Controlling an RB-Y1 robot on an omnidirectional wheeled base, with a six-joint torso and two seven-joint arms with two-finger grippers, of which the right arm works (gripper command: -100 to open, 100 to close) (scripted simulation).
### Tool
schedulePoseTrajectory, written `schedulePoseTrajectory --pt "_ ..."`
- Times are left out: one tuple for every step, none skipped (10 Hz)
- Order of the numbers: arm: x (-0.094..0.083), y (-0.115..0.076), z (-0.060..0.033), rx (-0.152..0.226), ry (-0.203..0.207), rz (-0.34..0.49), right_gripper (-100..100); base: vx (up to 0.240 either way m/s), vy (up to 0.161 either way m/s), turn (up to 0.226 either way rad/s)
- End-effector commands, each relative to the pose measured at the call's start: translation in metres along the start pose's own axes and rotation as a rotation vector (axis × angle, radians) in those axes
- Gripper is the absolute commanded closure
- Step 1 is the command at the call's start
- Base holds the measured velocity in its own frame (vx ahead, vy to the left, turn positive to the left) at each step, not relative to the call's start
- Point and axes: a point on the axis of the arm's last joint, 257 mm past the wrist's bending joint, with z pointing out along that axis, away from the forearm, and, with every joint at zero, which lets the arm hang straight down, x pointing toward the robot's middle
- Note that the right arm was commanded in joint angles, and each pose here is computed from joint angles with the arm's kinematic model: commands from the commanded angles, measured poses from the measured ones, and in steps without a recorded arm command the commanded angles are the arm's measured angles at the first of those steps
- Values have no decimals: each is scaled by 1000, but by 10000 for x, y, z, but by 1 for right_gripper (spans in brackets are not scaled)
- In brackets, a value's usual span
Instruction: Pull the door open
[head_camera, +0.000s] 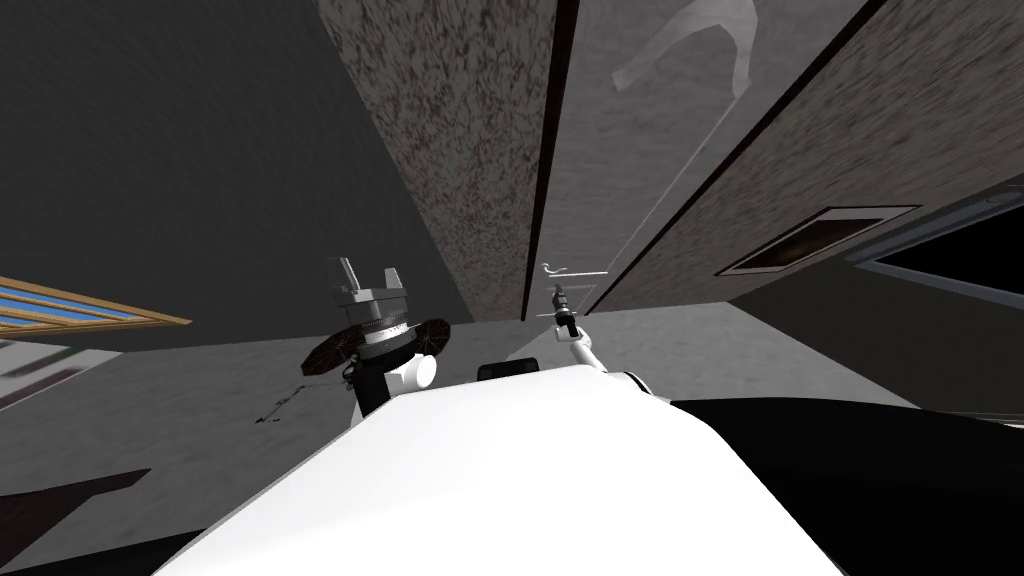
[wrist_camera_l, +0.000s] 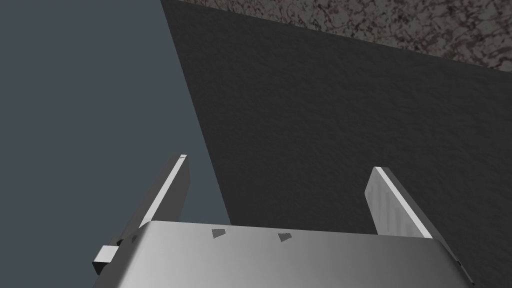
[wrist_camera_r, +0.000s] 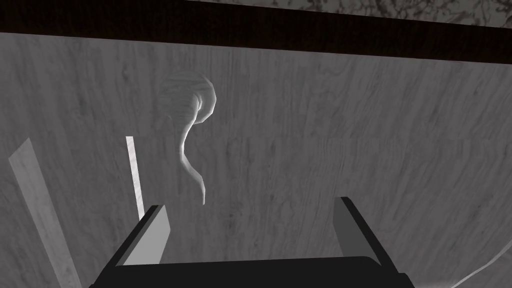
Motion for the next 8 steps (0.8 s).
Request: schedulePoseTrajectory --pt "-38 -106 15 26 -5 3 -100 44 -111 164" --pt "-54 -164 23 40 -8 4 -100 32 -115 122" --pt "-70 -199 40 49 -10 6 -100 36 -113 96" --pt "-88 -273 36 66 -14 7 -100 34 -113 111" --pt "-103 -322 41 79 -17 9 -100 40 -98 116" --pt "-117 -363 44 89 -19 10 -100 39 -98 80" --pt "-130 -404 47 100 -22 12 -100 32 -93 89" --pt "-143 -444 49 110 -25 13 -100 28 -78 106"
